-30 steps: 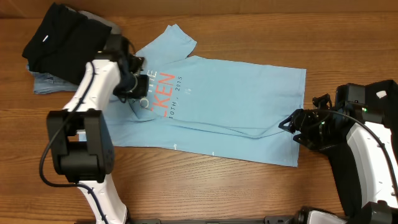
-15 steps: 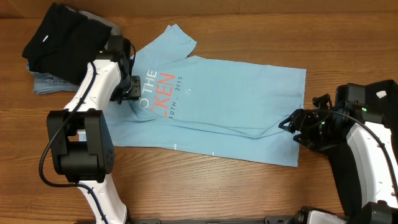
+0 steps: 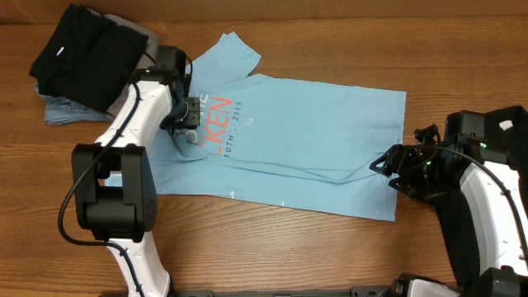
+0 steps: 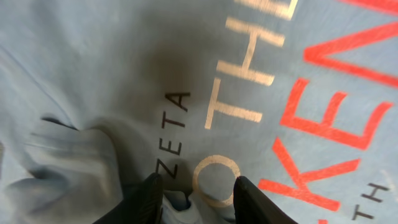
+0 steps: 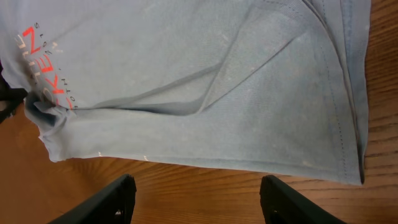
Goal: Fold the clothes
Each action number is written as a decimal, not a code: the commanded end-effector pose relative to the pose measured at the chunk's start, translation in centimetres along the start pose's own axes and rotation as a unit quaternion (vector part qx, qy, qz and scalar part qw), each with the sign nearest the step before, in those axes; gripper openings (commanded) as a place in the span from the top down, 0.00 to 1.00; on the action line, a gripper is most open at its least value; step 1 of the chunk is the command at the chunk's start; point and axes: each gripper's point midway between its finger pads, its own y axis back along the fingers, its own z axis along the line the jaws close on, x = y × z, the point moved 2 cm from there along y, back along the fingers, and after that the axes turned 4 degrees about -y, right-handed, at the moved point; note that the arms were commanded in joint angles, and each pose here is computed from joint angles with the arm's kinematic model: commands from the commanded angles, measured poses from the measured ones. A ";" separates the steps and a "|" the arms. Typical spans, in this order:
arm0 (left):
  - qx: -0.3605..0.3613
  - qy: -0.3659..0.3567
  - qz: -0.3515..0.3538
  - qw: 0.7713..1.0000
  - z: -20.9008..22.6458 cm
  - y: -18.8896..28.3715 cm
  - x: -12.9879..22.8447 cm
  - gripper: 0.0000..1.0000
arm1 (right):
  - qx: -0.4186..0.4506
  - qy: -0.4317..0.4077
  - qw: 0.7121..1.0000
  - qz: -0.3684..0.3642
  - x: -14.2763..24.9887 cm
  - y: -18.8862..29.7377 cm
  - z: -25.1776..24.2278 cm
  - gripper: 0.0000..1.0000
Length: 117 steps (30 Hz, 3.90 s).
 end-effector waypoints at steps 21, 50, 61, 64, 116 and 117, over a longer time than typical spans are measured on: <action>0.064 -0.008 0.036 0.997 -2.0 0.8 0.6 0.96 | -0.010 0.014 1.000 -0.015 -0.5 0.7 0.9 0.32; 0.064 -0.076 0.007 0.995 -6.9 2.4 -0.4 0.60 | -0.012 0.017 1.000 -0.019 -0.7 0.7 1.0 0.32; -0.038 -0.041 0.002 0.998 -0.6 4.8 -2.1 0.48 | -0.010 0.014 1.000 -0.014 -0.4 0.7 0.9 0.32; -0.034 -0.014 0.007 0.999 1.5 3.9 -1.9 0.49 | -0.009 0.013 1.000 -0.013 -0.4 0.7 0.9 0.32; -0.037 0.005 0.007 0.999 4.6 -3.5 0.0 0.70 | -0.009 0.012 1.000 -0.012 -0.3 0.7 0.8 0.33; -0.037 0.005 0.007 0.999 4.6 -3.5 0.0 0.70 | -0.009 0.012 1.000 -0.012 -0.3 0.7 0.8 0.33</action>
